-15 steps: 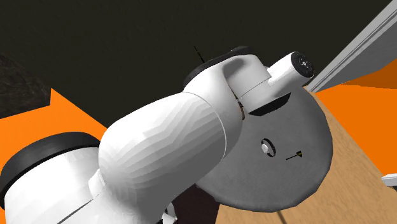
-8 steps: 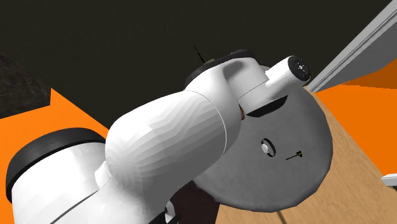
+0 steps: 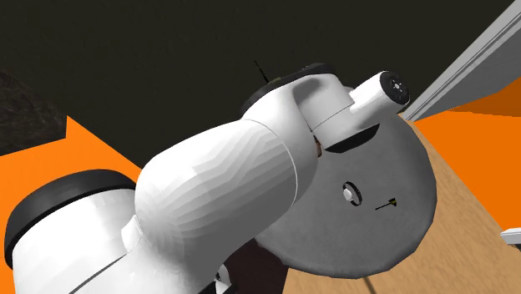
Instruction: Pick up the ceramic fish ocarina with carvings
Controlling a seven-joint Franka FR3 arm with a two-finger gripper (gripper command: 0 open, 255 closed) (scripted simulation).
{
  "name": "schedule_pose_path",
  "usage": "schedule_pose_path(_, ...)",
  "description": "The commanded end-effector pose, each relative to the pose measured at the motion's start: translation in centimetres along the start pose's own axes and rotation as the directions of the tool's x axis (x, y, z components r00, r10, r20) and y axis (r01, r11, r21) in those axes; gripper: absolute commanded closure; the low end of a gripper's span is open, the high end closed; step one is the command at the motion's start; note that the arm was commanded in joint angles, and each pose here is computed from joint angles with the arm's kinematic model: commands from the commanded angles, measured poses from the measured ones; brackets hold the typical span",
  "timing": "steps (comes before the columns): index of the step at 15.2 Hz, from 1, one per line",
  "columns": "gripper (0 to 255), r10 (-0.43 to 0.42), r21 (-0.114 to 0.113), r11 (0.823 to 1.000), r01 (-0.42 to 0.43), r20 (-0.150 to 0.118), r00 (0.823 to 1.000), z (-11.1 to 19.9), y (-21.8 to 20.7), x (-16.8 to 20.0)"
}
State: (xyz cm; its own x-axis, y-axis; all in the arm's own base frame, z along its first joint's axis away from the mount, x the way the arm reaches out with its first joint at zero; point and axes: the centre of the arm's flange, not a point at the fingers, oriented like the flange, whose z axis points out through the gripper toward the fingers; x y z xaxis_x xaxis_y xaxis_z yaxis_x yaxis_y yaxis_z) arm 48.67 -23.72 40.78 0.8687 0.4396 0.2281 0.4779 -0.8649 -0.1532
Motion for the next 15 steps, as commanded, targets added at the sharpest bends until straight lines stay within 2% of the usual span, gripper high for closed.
schedule_pose_path(1, 255, 0.0, 0.0, 1.0, 0.0, 0.0, 1.0, -0.9, -0.2, 0.2)
schedule_pose_path(13, 255, 0.0, 0.0, 1.0, 0.0, 0.0, 1.0, -7.0, -1.1, 1.7)
schedule_pose_path(15, 255, 0.0, 0.0, 1.0, 0.0, 0.0, 1.0, -7.1, -1.2, 1.7)
